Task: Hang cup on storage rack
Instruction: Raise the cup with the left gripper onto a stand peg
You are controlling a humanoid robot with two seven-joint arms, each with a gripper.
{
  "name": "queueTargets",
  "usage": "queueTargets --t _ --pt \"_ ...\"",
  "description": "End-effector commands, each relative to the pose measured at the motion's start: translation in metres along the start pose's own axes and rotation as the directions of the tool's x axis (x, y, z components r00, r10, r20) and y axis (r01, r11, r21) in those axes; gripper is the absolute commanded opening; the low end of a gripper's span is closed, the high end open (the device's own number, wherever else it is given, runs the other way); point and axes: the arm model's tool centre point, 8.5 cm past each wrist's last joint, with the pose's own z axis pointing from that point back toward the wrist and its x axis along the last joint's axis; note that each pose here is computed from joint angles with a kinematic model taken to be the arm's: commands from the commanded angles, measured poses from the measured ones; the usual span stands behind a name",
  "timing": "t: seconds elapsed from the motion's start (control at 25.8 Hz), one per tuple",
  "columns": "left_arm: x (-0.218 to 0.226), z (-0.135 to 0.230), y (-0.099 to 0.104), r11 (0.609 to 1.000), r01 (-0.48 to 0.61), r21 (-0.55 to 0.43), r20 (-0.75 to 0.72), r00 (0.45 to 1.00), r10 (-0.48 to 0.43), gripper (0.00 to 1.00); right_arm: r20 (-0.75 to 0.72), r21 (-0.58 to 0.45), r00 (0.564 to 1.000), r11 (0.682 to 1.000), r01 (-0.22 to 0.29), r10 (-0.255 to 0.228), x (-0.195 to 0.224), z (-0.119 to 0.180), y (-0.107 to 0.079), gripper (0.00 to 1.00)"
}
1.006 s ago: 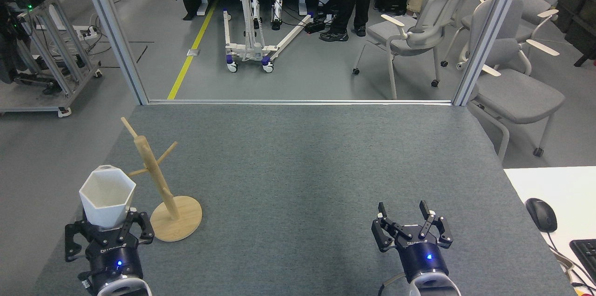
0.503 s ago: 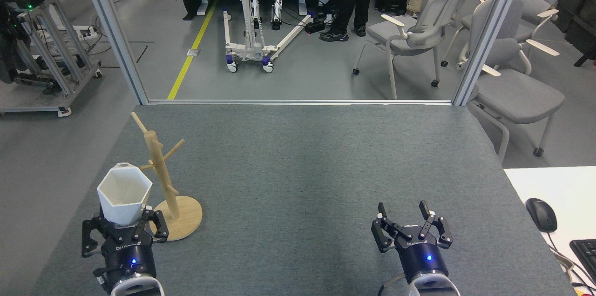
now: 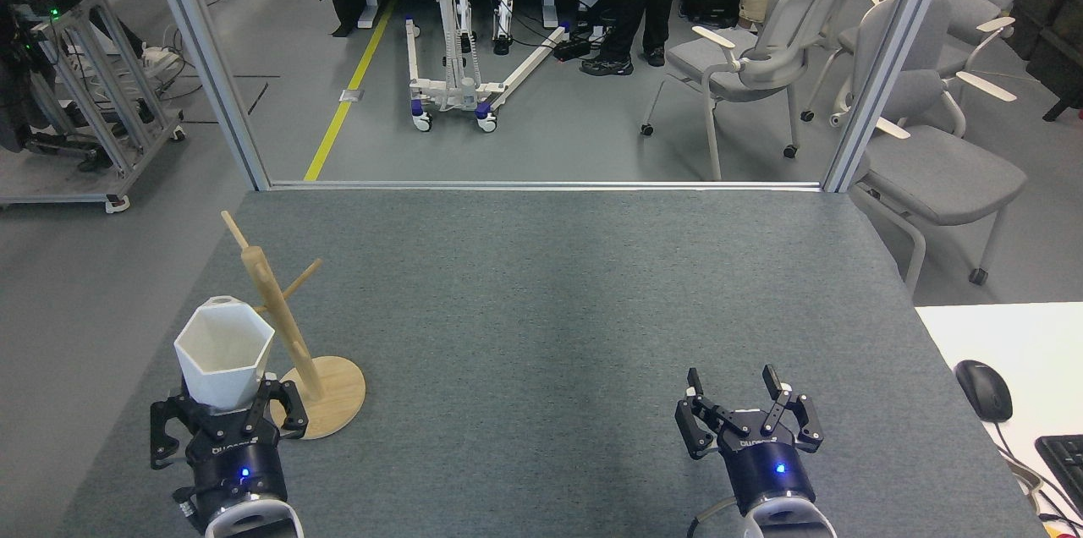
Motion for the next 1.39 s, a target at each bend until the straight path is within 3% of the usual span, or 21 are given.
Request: queueTargets --t 0.0,0.19,0.46,0.74,1.35 --pt "-0.007 0.002 0.001 1.0 -0.019 -0.005 -0.052 0.998 0.019 0.04 0.001 0.001 1.0 1.0 0.0 0.0 0.0 0.0 0.0 0.99" --pt "-0.022 0.01 0.001 0.993 -0.105 -0.044 -0.132 0.986 0.099 0.04 0.001 0.001 1.0 1.0 0.0 0.0 0.0 0.0 0.0 0.99" --pt "-0.016 0.0 -0.014 0.996 -0.051 -0.074 -0.074 0.996 0.046 0.04 0.001 0.001 1.0 1.0 0.0 0.0 0.0 0.0 0.0 0.99" --pt "-0.012 -0.022 -0.009 0.997 -0.044 -0.066 -0.085 0.996 0.038 0.04 0.005 0.003 1.0 1.0 0.003 -0.003 0.003 0.0 0.001 0.99" --pt "-0.005 -0.019 -0.009 0.997 -0.037 -0.064 -0.034 0.999 0.035 0.04 0.014 -0.005 0.999 0.999 0.047 -0.047 0.024 -0.003 -0.002 0.99"
